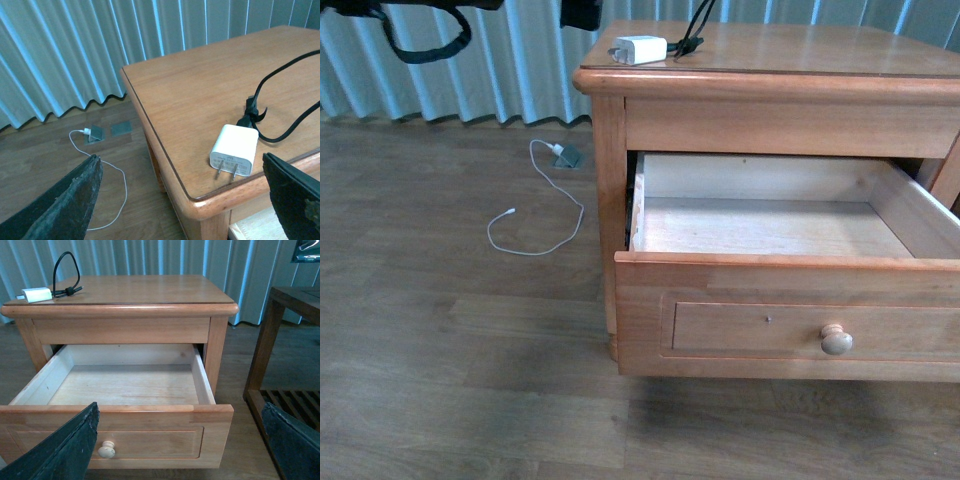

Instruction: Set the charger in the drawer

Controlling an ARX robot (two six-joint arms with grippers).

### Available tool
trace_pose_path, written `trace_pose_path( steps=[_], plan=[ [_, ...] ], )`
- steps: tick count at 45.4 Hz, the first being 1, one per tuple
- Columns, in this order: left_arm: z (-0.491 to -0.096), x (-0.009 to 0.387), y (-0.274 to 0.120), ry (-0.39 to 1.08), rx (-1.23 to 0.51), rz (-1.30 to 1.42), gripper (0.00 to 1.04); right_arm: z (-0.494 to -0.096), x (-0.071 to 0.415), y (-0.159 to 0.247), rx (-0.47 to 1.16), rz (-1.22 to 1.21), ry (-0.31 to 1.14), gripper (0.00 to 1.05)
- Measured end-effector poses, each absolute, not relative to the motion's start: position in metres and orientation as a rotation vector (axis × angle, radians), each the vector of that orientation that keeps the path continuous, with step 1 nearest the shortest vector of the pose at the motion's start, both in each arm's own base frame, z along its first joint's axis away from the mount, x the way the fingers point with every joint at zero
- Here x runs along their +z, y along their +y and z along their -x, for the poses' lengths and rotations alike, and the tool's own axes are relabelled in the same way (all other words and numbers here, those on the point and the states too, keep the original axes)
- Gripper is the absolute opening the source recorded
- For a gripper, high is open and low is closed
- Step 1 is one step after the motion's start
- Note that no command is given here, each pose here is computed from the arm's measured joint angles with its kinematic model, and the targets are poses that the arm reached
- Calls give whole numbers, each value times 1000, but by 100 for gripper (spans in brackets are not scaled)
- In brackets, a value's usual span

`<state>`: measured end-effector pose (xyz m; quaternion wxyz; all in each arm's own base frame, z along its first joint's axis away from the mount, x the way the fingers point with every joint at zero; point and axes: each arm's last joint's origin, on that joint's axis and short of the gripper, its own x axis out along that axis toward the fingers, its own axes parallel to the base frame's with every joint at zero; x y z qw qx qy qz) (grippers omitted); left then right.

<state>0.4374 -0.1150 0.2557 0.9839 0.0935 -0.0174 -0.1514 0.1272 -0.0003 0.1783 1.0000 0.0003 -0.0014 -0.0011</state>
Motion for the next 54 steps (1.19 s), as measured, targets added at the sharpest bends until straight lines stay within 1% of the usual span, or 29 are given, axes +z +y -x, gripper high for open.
trace_pose_path(
  steps=[9,20,28,37,43,47,51,54],
  plan=[
    [-466,231,-140,-27,-366,-162,99,-127,178,0,-2,-1,-3,96],
    [-494,215,-163,-40,-382,-131,99,-127,178,0,-2,-1,-3,96],
    [-508,211,-169,-41,-380,-119,99,-127,178,0,-2,-1,-3,96],
    [-519,207,-174,-9,-435,-100,99,-127,178,0,-2,-1,-3,96],
    [-519,209,-178,-5,-448,-109,82,-127,178,0,-2,-1,-3,96],
    [-518,209,-179,-5,-452,-118,67,-127,178,0,-2,-1,-3,96],
    [-518,208,-180,0,-456,-127,48,-127,178,0,-2,-1,-3,96],
    [-518,208,-180,0,-453,-127,41,-127,178,0,-2,-1,-3,96]
  ],
)
